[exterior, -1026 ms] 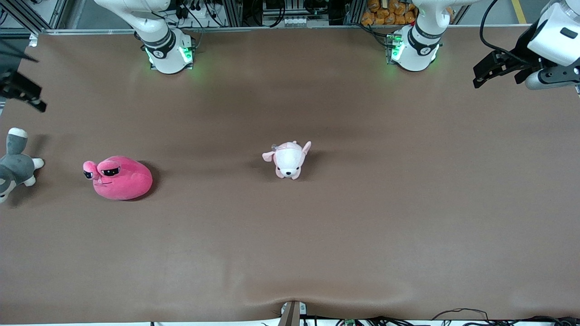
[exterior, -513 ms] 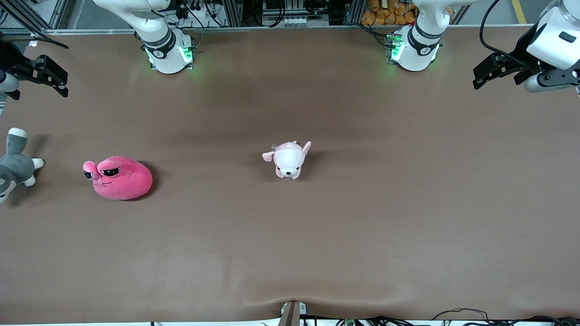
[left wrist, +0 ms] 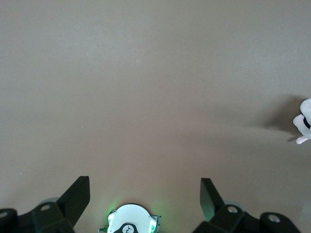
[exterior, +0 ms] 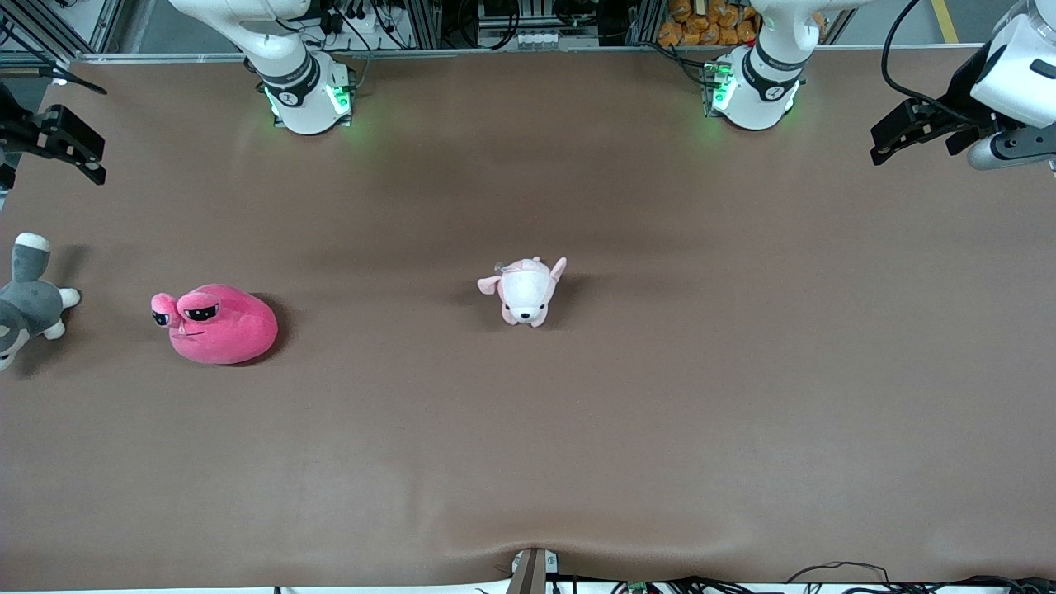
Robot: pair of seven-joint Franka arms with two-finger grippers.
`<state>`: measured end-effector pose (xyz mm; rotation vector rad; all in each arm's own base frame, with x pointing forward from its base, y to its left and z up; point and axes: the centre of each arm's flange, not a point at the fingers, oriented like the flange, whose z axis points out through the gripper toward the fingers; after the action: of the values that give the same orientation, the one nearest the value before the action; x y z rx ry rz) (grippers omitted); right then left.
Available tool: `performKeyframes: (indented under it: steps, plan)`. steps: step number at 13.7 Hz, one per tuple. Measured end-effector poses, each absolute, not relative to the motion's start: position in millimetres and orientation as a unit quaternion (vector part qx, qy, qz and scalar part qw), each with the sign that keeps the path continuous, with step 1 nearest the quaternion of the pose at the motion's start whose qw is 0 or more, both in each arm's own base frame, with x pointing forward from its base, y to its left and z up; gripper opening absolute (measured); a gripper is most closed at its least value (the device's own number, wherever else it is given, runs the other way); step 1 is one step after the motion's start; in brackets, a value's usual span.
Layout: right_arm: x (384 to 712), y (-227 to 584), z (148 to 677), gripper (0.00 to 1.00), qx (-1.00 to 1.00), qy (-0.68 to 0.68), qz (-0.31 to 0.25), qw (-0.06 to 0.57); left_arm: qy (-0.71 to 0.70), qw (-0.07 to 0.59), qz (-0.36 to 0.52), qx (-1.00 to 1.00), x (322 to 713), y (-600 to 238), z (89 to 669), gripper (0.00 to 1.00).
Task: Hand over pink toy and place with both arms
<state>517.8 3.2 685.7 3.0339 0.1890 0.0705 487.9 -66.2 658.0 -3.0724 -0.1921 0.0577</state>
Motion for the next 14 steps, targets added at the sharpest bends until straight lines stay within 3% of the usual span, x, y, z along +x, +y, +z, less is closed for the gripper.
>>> performKeyframes:
  steps: [14]
  plan:
    - [522,-4,686,1.0,0.998,0.054,0.021,0.036,-0.076,0.03,0.021,-0.996,495,-49,656,1.0]
